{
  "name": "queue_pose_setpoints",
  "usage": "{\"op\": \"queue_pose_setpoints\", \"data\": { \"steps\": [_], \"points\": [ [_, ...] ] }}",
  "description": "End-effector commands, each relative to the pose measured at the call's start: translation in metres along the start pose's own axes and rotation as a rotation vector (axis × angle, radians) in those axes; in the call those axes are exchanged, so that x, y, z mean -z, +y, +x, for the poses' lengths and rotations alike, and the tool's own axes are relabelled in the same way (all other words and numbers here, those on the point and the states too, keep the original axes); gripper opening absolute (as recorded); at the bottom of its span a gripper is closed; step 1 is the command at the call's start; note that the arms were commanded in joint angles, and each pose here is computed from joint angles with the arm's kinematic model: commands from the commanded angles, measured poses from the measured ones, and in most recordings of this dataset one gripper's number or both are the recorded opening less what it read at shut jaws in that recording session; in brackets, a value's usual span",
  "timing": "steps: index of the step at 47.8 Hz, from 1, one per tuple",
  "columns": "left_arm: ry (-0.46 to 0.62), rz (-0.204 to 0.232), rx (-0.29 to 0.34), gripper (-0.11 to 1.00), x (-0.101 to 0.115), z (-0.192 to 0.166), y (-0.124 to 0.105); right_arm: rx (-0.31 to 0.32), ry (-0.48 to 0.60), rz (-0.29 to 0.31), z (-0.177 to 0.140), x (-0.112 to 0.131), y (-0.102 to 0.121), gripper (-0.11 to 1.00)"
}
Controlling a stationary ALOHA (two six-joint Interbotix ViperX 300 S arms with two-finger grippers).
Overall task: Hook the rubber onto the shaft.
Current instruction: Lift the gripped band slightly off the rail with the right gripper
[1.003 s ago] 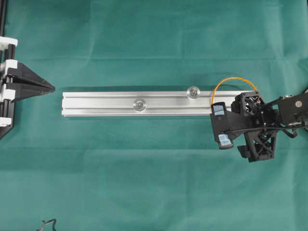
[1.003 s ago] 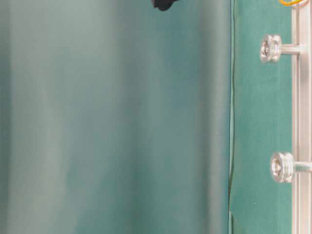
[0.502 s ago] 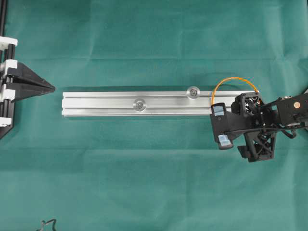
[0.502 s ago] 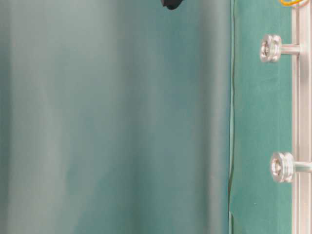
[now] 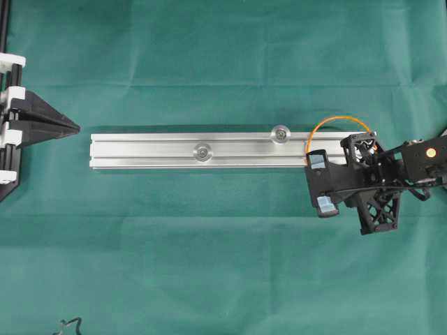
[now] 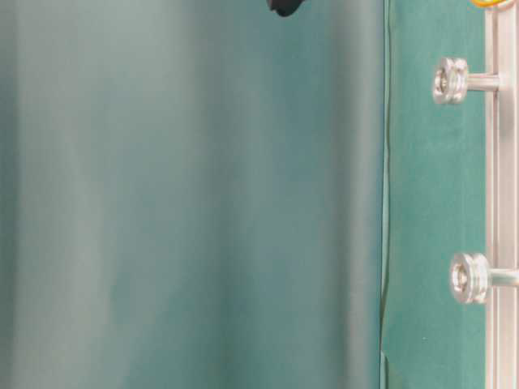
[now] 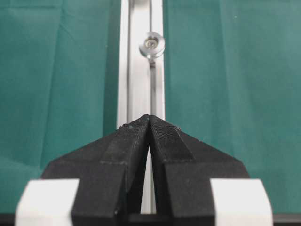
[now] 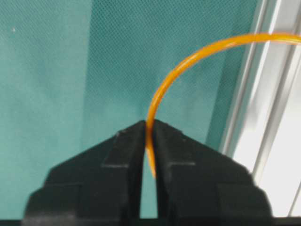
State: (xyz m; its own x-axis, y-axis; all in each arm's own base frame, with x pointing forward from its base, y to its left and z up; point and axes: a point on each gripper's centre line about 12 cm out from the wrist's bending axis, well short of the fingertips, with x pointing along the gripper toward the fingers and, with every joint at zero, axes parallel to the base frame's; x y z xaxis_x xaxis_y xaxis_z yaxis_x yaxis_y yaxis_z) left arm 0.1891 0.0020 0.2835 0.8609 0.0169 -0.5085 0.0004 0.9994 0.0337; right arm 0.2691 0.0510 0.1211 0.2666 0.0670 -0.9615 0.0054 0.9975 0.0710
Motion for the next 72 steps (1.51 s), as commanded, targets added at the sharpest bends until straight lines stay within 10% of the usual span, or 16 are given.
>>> {"op": "queue_pose_setpoints", "data": {
  "steps": [1,33,72],
  "points": [
    [-0.028,0.002,-0.002,0.00,-0.011,-0.003,0.001,-0.006,-0.029,-0.002,-0.005,-0.007,0.002,0.07],
    [-0.029,0.002,-0.002,0.00,-0.012,-0.003,0.001,-0.006,-0.047,-0.007,-0.011,-0.011,0.003,0.07],
    [-0.029,0.002,-0.002,0.00,-0.012,-0.003,0.001,0.094,-0.028,-0.077,-0.111,-0.046,0.000,0.07]
  ]
}}
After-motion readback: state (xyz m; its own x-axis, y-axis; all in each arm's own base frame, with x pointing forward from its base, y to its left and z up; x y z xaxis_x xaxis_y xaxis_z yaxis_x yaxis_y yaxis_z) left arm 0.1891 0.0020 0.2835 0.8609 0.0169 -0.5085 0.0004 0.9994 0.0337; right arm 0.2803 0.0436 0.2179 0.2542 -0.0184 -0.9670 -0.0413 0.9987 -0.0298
